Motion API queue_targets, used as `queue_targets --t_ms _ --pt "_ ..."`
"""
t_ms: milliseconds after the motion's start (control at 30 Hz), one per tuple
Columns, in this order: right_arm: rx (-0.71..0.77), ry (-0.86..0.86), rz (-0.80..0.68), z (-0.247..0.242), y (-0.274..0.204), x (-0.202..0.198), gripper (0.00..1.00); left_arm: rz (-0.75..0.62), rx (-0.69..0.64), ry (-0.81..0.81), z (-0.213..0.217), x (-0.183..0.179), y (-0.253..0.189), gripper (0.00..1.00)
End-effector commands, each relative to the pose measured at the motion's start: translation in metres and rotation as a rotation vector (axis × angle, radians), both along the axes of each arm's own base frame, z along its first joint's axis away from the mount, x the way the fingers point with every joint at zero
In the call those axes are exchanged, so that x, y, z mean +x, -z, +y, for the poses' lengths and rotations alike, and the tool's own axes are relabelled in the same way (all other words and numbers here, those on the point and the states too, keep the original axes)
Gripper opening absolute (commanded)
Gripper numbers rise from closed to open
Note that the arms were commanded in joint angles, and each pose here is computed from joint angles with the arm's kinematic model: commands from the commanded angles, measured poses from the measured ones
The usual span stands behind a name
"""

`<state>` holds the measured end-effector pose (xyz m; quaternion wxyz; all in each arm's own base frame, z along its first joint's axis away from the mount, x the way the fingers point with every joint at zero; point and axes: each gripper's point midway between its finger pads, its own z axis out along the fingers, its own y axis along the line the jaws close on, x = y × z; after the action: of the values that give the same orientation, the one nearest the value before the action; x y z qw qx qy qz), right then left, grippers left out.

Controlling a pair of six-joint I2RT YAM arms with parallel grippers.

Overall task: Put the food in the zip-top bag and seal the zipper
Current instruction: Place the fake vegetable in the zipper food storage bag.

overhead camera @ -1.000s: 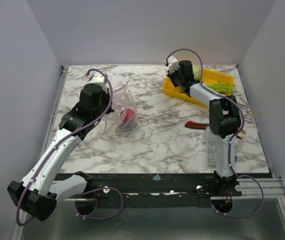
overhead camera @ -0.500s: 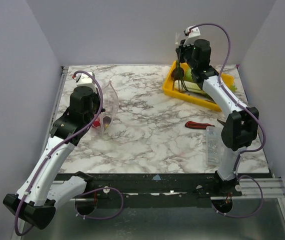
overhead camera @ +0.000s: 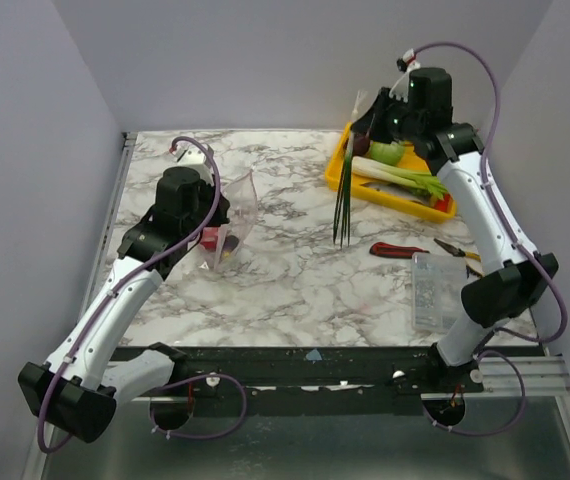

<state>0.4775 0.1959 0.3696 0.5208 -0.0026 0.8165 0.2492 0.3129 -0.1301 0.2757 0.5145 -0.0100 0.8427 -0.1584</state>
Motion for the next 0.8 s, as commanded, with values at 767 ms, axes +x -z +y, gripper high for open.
queue_targets --t_ms 767 --pt "0.625 -0.750 0.960 0.221 0.045 -0.268 0.01 0.013 -0.156 0.163 -0.030 -0.011 -0.001 0.00"
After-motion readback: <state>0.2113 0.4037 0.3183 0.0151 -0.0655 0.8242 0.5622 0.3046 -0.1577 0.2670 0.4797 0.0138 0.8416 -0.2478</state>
